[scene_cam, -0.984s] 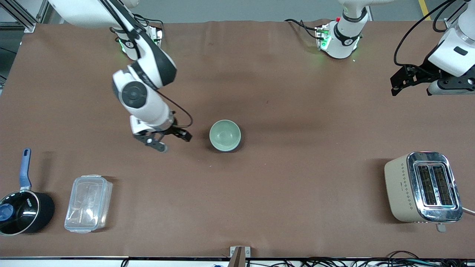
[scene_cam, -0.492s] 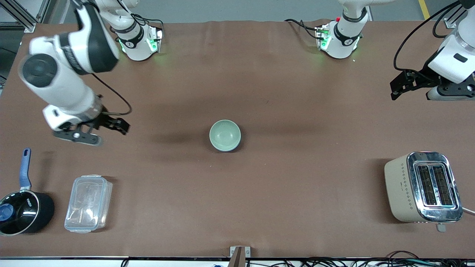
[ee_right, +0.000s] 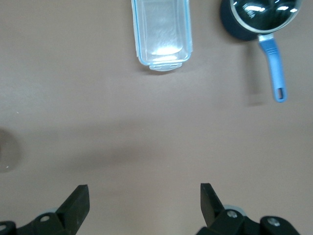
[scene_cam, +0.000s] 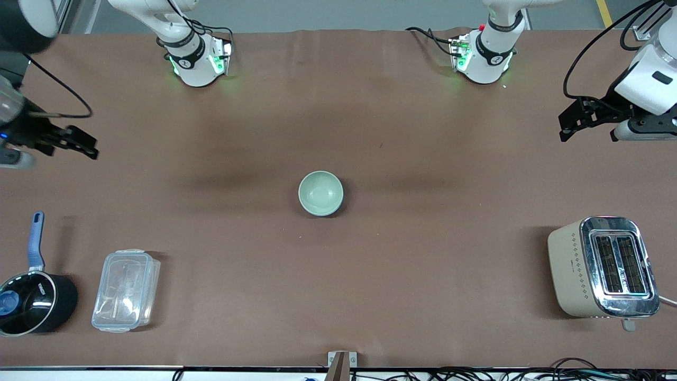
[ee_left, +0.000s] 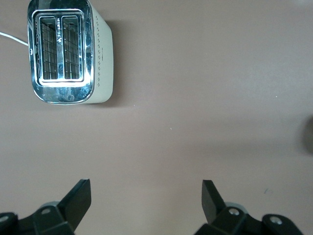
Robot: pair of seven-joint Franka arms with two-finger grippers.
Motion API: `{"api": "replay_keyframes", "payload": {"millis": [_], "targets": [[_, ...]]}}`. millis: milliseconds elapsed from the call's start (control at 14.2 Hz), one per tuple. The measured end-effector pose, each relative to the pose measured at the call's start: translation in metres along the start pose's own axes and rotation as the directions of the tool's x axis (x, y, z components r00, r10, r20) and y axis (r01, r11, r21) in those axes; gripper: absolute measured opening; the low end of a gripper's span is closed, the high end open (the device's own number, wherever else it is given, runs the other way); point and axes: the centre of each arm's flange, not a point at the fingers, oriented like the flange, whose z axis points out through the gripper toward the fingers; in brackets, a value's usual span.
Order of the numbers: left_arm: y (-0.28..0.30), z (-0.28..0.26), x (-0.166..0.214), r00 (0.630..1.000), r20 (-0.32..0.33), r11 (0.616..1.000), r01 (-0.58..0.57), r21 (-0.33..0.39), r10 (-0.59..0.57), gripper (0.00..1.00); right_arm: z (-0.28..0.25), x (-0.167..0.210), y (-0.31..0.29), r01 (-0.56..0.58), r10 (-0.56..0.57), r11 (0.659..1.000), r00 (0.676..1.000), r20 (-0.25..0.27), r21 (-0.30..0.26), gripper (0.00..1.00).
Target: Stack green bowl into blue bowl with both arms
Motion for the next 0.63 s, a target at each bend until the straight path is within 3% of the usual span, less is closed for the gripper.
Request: {"api": "replay_keyframes", "payload": {"millis": [281, 633], "targets": [[0.000, 0.000, 0.000, 1.000, 0.000, 1.000, -0.001, 0.000, 0.001, 1.00, -0.053, -0.003, 0.003, -0.005, 0.006, 1.000, 0.999, -0.050, 0.007, 1.00], [0.003, 0.001, 0.002, 1.000, 0.001, 1.000, -0.007, -0.002, 0.007, 1.00, -0.048, -0.011, 0.001, -0.001, 0.001, 1.000, 0.999, 0.041, 0.004, 1.00]]}}
